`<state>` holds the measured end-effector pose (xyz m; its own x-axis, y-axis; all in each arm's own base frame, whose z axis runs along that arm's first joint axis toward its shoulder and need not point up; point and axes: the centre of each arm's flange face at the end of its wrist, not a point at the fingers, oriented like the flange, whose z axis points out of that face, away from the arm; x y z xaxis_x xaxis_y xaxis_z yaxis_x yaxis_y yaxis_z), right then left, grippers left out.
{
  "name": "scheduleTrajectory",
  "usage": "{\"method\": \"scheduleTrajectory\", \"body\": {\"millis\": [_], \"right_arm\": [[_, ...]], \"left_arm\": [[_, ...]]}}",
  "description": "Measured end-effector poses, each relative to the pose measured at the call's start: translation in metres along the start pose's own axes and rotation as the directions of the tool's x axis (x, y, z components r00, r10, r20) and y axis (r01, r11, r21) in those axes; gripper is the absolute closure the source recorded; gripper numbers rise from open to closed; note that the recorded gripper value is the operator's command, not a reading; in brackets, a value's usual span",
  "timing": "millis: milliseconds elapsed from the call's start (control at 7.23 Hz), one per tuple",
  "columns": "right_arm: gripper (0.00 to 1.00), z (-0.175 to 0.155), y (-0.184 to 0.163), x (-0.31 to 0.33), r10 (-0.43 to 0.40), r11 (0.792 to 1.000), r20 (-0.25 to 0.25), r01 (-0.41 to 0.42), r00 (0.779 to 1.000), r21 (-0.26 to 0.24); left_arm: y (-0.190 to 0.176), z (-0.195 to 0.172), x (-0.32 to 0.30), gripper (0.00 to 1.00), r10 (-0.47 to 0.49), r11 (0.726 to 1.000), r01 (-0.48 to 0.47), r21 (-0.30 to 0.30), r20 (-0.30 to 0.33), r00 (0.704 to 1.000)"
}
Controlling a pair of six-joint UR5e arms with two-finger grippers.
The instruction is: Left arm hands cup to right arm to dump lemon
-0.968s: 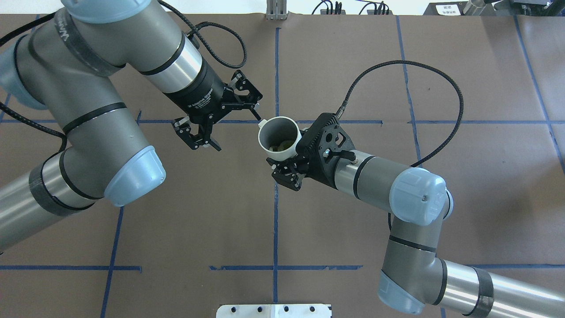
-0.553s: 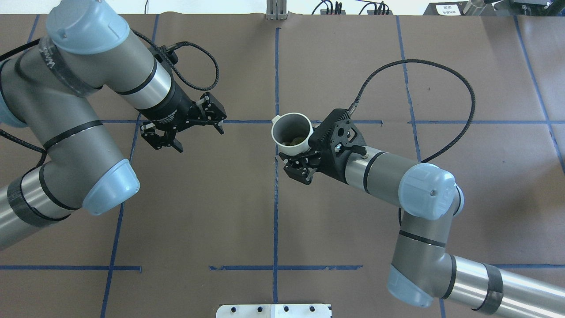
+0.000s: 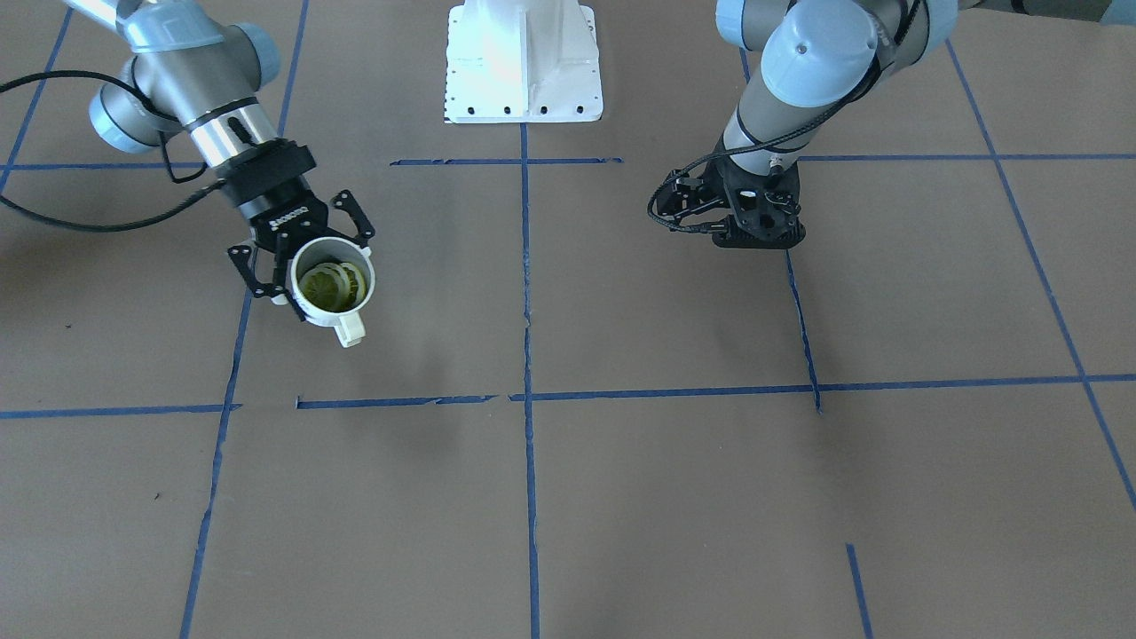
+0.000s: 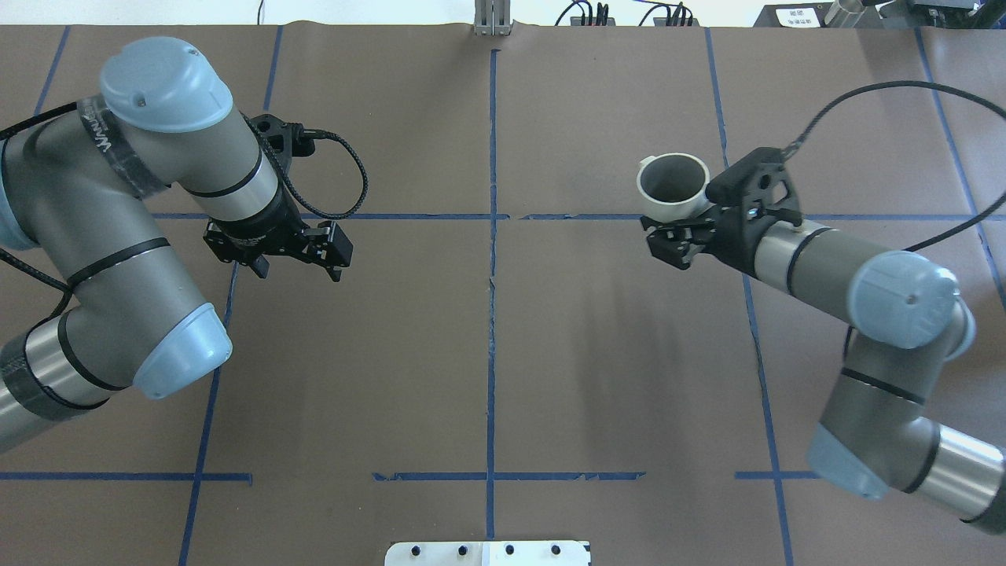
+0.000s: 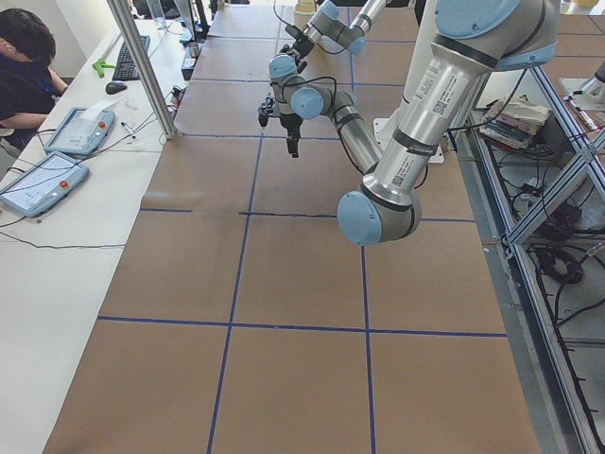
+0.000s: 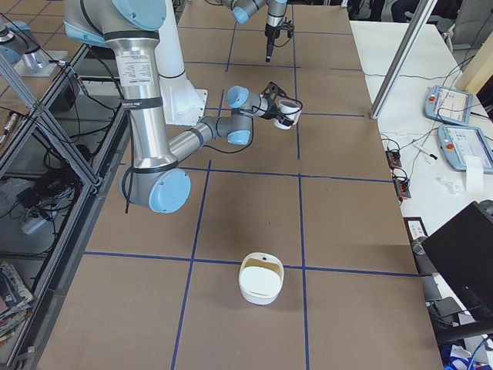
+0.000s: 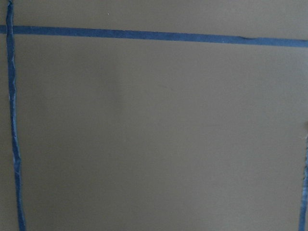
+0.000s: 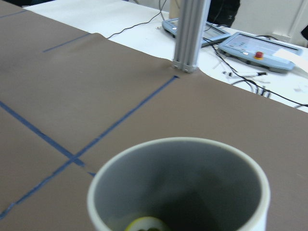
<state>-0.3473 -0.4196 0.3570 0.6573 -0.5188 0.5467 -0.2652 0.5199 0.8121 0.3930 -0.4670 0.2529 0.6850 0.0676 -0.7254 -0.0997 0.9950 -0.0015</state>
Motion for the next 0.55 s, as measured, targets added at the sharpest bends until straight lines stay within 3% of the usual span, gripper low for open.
{"method": "scheduleTrajectory", "body": {"millis": [138, 277, 553], "right_arm": [[0.73, -0.042, 0.010, 0.036, 0.069, 0.998, -0.036, -0.069, 0.997, 0.007], [0.74, -0.083, 0.028, 0.069, 0.169, 0.985, -0.042, -0.167, 0.985, 0.039], [0.75, -0.135, 0.091, 0.140, 0.304, 0.945, 0.000, -0.301, 0.953, 0.126]], "left_arm": [[-0.002, 0.003, -0.002, 0.00, 0.017, 1.000, -0.018, 0.018, 0.028, 0.999], [-0.002, 0.004, -0.001, 0.00, 0.021, 0.999, -0.022, 0.025, 0.037, 0.999], [-0.003, 0.007, 0.003, 0.00, -0.021, 0.999, 0.020, 0.028, 0.038, 0.999]]}}
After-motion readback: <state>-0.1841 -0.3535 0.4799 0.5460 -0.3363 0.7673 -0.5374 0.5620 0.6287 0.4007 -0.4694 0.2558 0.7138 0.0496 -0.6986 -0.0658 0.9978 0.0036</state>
